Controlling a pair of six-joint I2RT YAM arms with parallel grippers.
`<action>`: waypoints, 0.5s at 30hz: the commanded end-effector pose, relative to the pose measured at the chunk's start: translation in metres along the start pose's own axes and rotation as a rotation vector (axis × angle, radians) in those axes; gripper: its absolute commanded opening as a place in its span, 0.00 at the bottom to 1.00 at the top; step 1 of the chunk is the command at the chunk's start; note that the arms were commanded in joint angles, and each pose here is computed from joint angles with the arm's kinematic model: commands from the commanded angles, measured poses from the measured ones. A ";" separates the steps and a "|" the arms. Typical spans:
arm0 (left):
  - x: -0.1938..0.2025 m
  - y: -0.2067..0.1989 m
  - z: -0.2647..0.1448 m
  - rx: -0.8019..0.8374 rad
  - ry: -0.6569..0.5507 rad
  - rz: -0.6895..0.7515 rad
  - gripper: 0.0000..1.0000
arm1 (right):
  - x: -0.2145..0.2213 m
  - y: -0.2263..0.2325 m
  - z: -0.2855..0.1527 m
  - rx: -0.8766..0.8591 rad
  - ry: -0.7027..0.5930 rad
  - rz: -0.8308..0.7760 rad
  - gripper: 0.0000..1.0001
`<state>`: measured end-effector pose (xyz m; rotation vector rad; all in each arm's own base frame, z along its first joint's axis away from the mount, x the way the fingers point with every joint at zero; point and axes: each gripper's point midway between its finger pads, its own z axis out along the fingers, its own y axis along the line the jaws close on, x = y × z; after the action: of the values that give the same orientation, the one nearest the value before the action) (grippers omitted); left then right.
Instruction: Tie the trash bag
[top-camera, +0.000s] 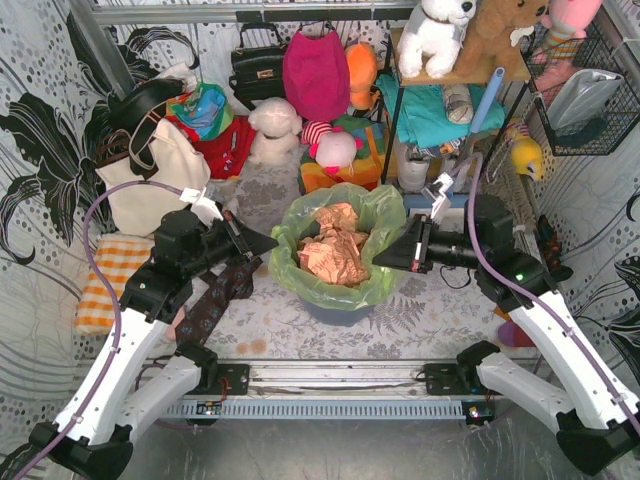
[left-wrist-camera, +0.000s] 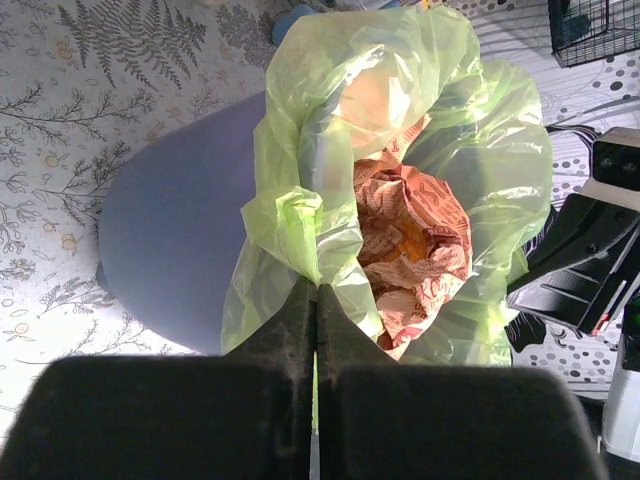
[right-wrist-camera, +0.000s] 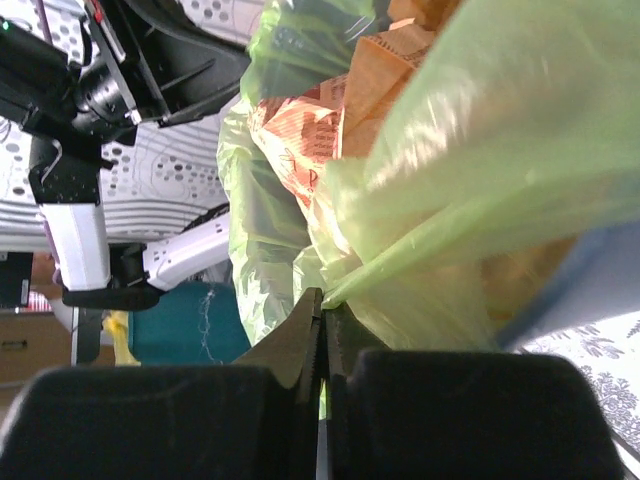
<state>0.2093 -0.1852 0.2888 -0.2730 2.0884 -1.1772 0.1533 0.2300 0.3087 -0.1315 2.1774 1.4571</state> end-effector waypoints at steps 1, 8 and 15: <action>-0.002 -0.013 -0.002 0.058 -0.007 0.010 0.00 | 0.001 0.013 0.016 -0.048 0.015 -0.032 0.00; -0.014 -0.038 -0.017 0.103 -0.039 0.028 0.00 | -0.012 0.027 0.032 -0.068 -0.029 -0.045 0.00; -0.028 -0.082 -0.035 0.224 -0.059 0.030 0.00 | -0.032 0.045 0.031 -0.106 -0.102 -0.053 0.00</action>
<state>0.2026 -0.1877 0.3387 -0.2391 1.9932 -1.2513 0.1677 0.2659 0.3106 -0.1494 2.1504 1.4762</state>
